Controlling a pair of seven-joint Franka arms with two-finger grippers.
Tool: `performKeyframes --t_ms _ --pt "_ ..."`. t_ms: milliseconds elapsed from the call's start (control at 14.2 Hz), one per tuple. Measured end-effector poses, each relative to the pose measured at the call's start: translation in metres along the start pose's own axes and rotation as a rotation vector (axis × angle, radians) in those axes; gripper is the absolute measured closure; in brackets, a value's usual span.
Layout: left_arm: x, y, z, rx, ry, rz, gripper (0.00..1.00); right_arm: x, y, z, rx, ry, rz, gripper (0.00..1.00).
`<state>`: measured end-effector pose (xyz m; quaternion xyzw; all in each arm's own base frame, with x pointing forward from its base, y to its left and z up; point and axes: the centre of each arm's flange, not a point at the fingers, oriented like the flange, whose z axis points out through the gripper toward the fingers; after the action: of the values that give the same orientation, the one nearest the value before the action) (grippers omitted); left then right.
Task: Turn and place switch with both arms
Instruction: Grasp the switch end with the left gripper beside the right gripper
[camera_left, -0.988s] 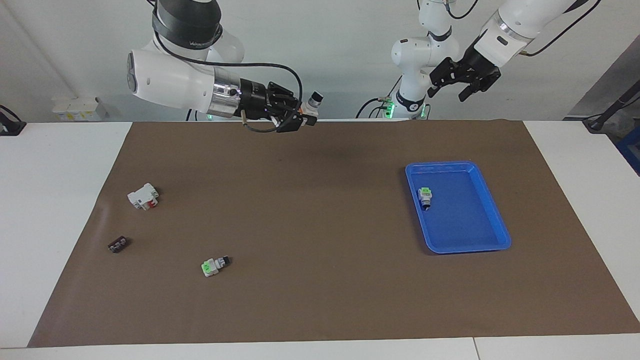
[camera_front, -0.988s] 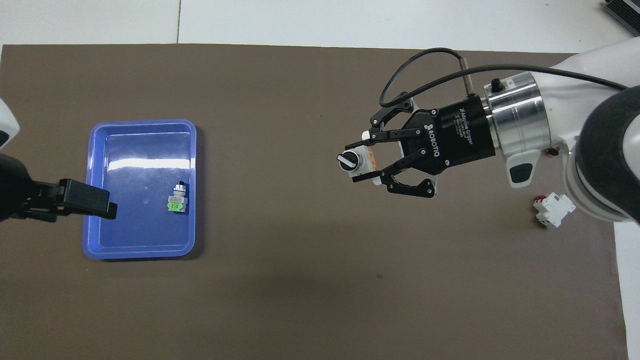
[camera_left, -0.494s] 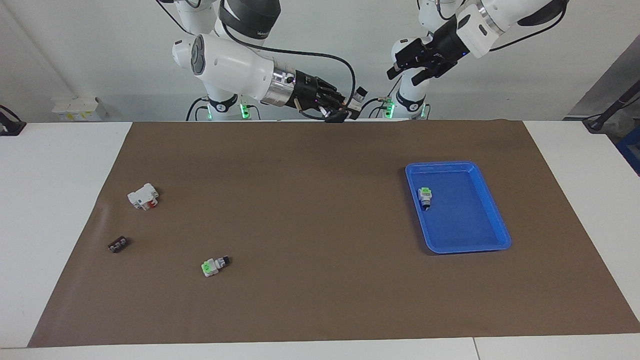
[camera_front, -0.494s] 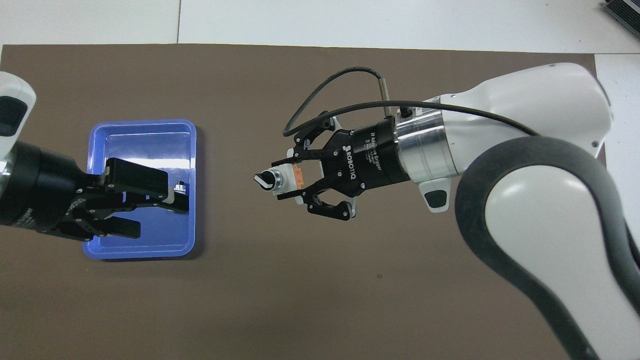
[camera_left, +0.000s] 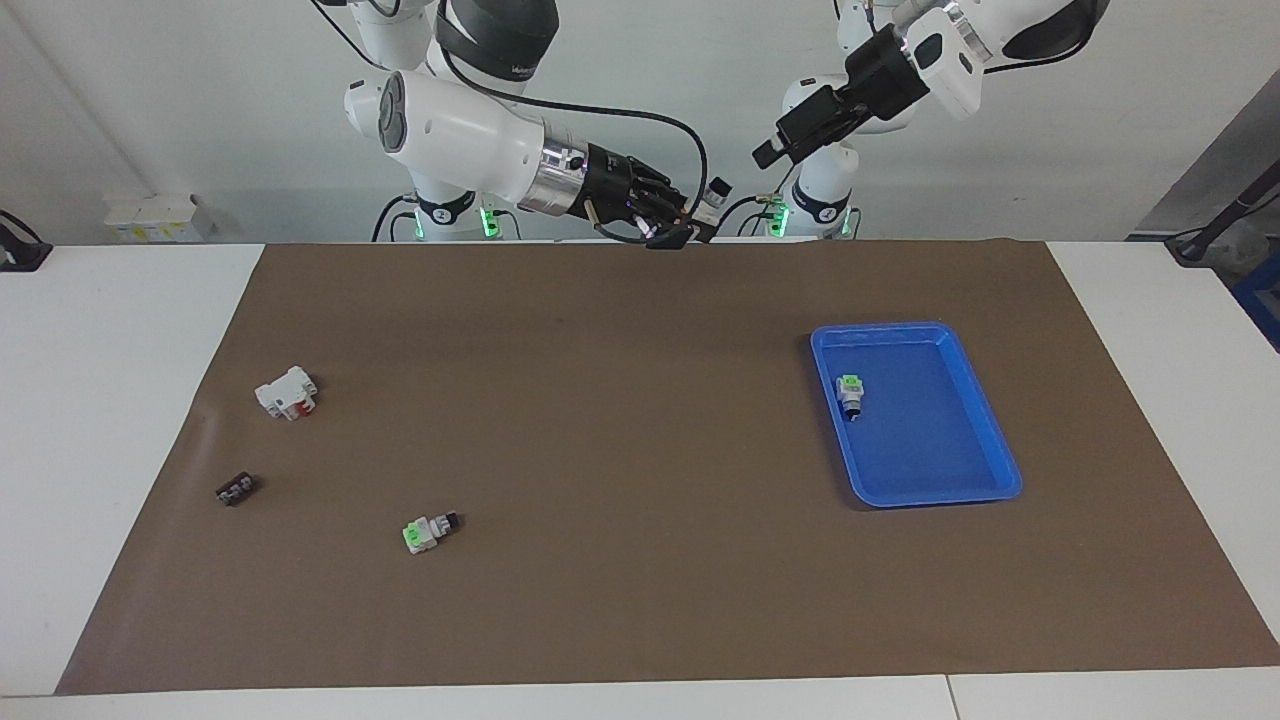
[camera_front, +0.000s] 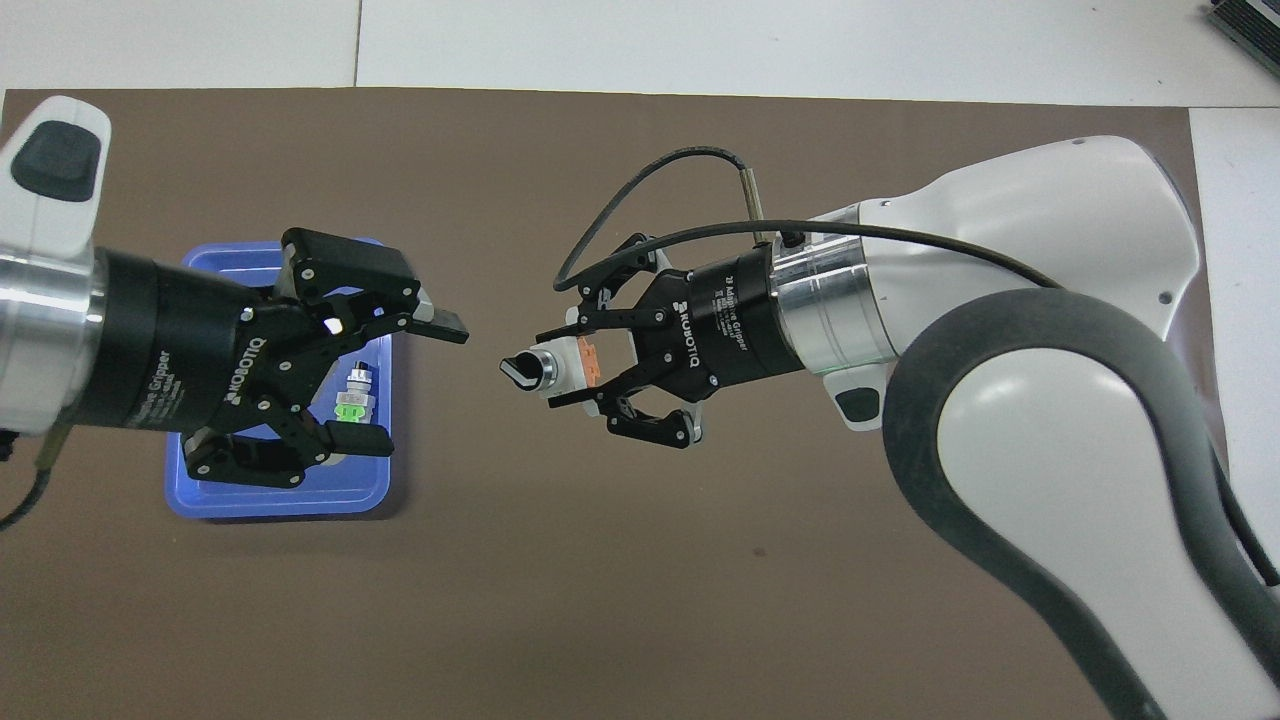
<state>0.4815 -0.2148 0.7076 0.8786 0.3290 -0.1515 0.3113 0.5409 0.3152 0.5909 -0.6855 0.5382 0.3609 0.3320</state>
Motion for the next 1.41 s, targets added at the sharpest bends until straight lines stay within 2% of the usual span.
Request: performKeyframes --t_ms 141,212,424,565,918,988,1059,1200,1412 --pt "-0.006 0.011 0.013 -0.052 0.028 -0.076 0.04 -0.001 0.002 0.004 -0.006 0.004 -0.004 0.59" --pt "-0.009 0.014 0.019 -0.069 0.037 -0.1 0.09 -0.003 0.002 0.006 -0.005 0.005 -0.006 0.59" --pt "-0.013 0.01 0.037 -0.076 0.053 -0.132 0.49 -0.004 0.004 0.011 0.004 0.017 -0.012 0.59" --pt "-0.015 0.004 0.039 -0.073 0.059 -0.142 0.69 -0.001 0.004 0.01 0.006 0.023 -0.009 0.59" --pt "-0.017 0.001 0.038 -0.072 0.062 -0.157 0.72 -0.002 0.006 0.01 0.006 0.026 -0.012 0.59" --pt "-0.017 0.0 0.039 -0.071 0.062 -0.159 0.81 -0.002 0.005 0.009 0.011 0.027 -0.011 0.59" --pt "-0.017 0.0 0.039 -0.071 0.062 -0.162 0.81 -0.002 0.005 0.009 0.011 0.028 -0.011 0.59" --pt "-0.017 -0.001 0.039 -0.069 0.062 -0.171 0.9 -0.001 0.005 0.007 0.015 0.028 -0.01 0.59" --pt "-0.018 -0.001 0.039 -0.07 0.064 -0.174 0.9 -0.002 0.005 0.008 0.014 0.028 -0.011 0.59"
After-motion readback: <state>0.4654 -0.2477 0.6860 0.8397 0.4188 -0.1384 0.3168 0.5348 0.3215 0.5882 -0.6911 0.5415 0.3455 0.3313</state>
